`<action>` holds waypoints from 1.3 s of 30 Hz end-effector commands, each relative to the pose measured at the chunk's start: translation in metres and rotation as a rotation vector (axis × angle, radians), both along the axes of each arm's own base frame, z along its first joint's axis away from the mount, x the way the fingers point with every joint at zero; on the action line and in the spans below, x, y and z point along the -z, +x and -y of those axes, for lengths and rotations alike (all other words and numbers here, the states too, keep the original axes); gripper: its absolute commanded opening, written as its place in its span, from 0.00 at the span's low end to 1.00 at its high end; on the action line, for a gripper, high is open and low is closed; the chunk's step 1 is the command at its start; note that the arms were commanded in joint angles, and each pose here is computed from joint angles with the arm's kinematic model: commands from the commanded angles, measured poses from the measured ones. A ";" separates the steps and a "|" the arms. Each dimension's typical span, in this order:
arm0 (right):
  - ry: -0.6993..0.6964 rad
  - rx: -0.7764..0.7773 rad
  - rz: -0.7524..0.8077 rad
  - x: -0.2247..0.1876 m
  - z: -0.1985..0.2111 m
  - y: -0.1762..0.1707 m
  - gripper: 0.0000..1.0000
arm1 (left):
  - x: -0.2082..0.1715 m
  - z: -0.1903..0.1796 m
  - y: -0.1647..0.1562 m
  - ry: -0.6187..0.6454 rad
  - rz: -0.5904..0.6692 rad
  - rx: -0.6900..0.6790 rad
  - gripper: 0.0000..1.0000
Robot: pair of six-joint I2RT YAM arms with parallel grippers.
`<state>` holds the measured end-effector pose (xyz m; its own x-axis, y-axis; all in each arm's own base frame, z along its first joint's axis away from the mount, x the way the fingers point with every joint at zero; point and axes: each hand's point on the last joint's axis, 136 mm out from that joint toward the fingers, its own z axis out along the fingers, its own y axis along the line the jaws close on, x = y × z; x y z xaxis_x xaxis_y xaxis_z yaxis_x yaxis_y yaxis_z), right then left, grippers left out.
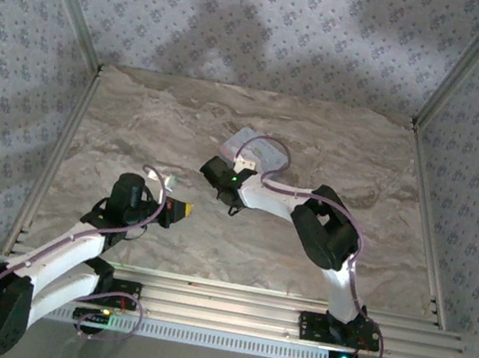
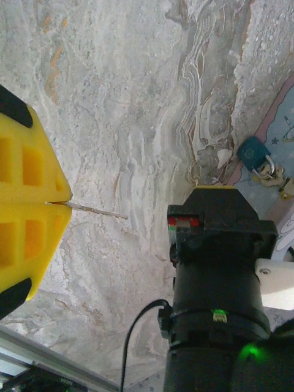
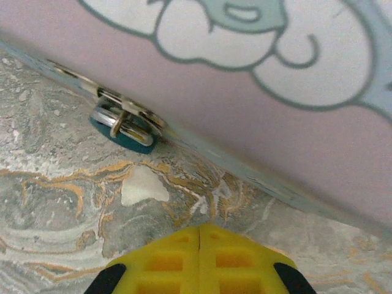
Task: Unlock a padlock with a key
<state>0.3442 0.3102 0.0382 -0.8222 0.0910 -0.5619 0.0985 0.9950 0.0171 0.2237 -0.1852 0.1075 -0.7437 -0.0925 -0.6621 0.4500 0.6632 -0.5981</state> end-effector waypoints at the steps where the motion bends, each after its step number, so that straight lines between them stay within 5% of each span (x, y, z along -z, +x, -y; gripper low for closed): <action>1: 0.047 -0.055 -0.002 -0.026 0.002 -0.007 0.00 | -0.008 0.007 -0.004 -0.015 0.052 0.061 0.00; 8: 0.032 -0.039 0.055 -0.060 0.027 -0.015 0.06 | -0.004 0.003 -0.001 0.008 0.049 0.029 0.00; 16: -0.021 -0.204 0.128 -0.104 -0.021 0.054 0.50 | -0.008 0.006 0.009 0.022 0.046 0.027 0.00; 29: -0.155 -0.446 0.041 -0.048 -0.050 0.151 0.60 | 0.002 0.007 0.015 0.043 0.012 0.025 0.00; 33: -0.224 -0.465 0.012 -0.045 -0.039 0.139 0.60 | 0.003 0.008 0.016 0.045 0.009 0.026 0.00; 39: -0.289 -0.514 -0.048 -0.030 -0.024 0.079 0.57 | 0.001 0.013 0.017 0.039 0.007 0.039 0.00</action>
<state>0.4683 0.3496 0.0964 -0.7068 -0.3788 -0.5974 -0.3311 0.9235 -0.1938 0.2327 -0.1898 0.0882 -0.7805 -0.0448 -0.6236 0.4272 0.6900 -0.5842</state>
